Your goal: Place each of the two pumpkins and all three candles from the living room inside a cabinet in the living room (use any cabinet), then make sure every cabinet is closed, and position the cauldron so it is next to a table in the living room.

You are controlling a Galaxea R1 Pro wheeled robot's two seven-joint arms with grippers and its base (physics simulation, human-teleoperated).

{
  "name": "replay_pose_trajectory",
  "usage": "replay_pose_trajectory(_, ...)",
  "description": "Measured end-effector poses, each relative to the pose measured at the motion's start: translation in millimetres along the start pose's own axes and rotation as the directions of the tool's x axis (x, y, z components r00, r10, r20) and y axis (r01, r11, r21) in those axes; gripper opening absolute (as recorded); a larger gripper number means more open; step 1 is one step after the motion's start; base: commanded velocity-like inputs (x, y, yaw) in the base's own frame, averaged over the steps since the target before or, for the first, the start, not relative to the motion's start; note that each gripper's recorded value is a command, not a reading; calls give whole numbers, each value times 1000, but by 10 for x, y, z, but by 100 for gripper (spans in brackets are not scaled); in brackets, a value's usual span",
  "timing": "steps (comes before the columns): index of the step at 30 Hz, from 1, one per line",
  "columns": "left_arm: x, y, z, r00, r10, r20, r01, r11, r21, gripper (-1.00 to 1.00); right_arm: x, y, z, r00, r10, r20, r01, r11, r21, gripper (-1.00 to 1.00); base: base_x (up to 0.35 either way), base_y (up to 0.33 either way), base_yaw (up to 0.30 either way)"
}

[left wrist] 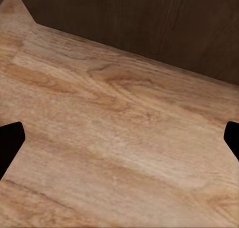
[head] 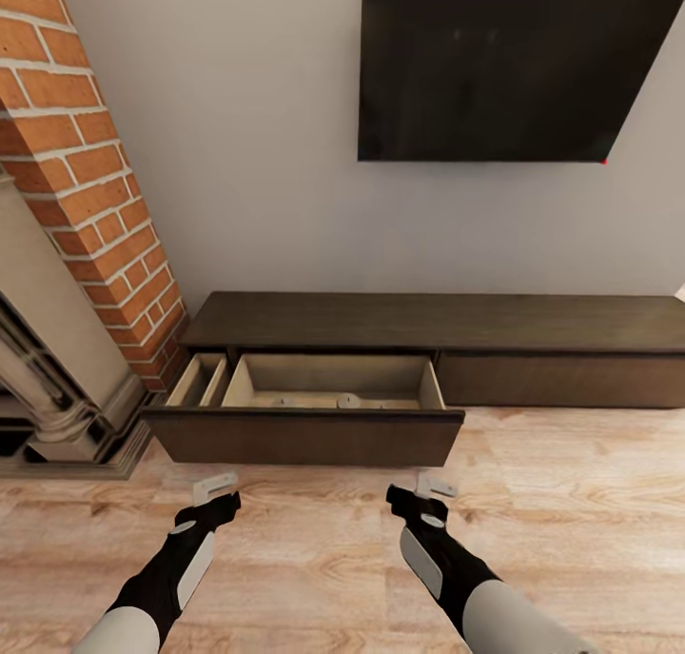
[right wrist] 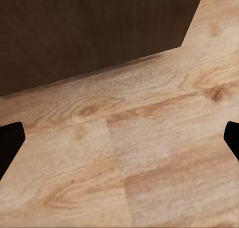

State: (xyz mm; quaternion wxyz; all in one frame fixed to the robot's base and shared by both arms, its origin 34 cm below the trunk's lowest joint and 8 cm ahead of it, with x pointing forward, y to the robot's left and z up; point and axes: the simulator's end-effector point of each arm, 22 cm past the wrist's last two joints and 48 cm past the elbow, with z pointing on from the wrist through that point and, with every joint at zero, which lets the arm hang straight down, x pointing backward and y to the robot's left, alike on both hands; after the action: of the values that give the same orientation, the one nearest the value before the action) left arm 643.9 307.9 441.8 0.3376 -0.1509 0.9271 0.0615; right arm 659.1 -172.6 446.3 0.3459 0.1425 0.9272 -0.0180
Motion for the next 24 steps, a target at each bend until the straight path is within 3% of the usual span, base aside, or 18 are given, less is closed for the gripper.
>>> replay_pose_trajectory(6, 72, -8, 80, 1000, -1, 10, 1, 1000, 3, 100, 76, -116, 98, 994, -48, 94, 48, 999, 4, 100, 0, 0, 0)
replay_pose_trajectory(10, 128, -193, 105, 999, 24, 29, -24, 999, 32, 100, 46, -149, 138, 987, -44, 155, 44, 999, 5, 100, 0, 0, 0)
replay_pose_trajectory(12, 86, -322, 106, 996, 44, 74, -48, 997, 53, 100, 2, -153, 150, 980, -36, 195, 36, 999, 2, 100, 0, 0, 0)
replay_pose_trajectory(17, 81, -492, 129, 988, 79, 134, -90, 993, 79, 100, 49, -134, 199, 976, -28, 218, 30, 1000, -3, 100, 0, 0, 0)
replay_pose_trajectory(24, 200, -514, 216, 984, 82, 155, -96, 992, 84, 100, 147, -165, 291, 974, -28, 226, 29, 1000, -2, 100, 0, 0, 0)
